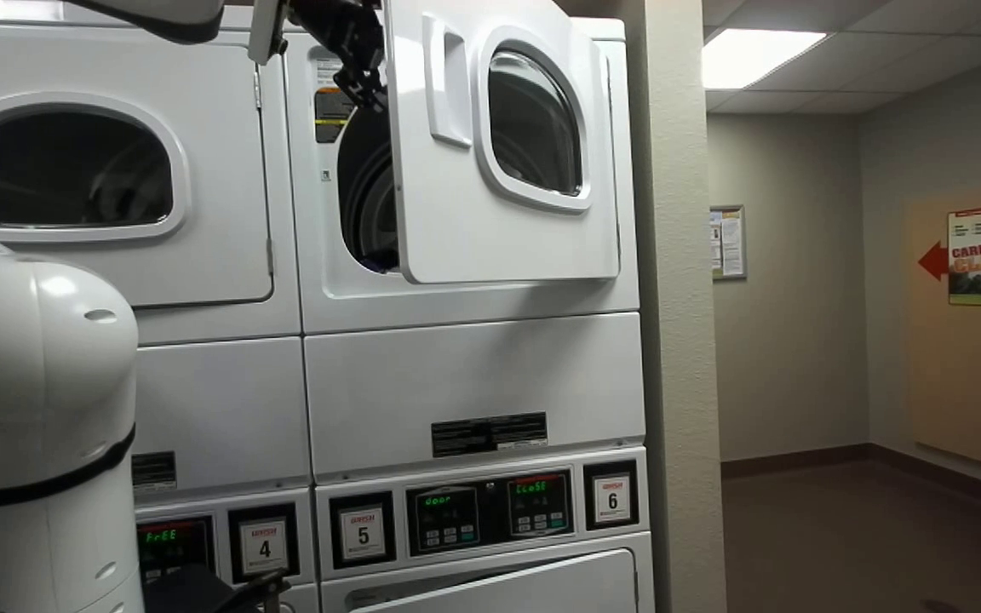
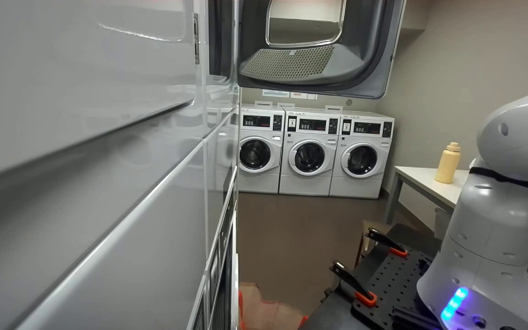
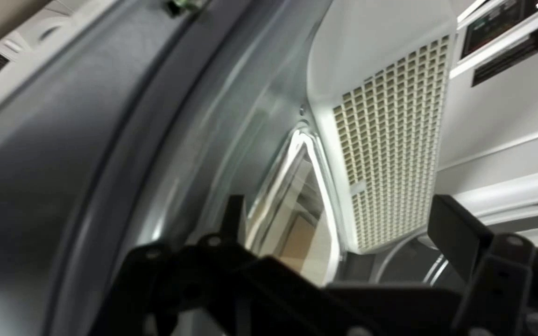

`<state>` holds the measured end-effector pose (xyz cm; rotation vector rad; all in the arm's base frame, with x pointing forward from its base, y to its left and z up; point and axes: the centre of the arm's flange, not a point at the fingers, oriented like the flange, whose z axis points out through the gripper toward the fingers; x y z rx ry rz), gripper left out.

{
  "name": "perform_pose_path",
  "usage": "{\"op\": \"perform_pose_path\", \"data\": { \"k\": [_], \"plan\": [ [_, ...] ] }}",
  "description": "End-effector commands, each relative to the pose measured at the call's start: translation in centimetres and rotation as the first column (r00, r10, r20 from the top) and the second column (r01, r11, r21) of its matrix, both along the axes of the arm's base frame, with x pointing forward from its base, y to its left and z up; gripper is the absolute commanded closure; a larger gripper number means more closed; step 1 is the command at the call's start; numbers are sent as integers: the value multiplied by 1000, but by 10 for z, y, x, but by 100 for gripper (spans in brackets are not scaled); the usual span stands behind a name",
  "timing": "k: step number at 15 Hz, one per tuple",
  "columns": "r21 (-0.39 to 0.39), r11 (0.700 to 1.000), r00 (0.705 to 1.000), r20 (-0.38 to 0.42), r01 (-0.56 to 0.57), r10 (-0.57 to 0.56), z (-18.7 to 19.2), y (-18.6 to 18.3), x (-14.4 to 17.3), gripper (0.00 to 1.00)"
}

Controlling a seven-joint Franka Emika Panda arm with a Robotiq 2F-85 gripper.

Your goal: Open the door of the washing machine on the top right

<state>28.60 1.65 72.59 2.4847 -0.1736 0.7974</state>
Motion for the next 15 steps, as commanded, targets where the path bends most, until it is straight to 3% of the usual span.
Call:
{"op": "perform_pose_path", "data": {
  "k": [1, 6, 10, 12, 15],
  "plan": [
    [-58, 992, 994, 12, 113, -113, 10, -44, -20, 0],
    [-116, 950, 956, 67, 291, -285, 25, -102, -51, 0],
    [-156, 913, 925, 101, 377, -365, 39, -124, -70, 0],
    [-136, 932, 942, 78, 335, -327, 31, -114, -62, 0],
    [-27, 986, 986, 43, 165, -163, 14, -70, -29, 0]
  ]
}}
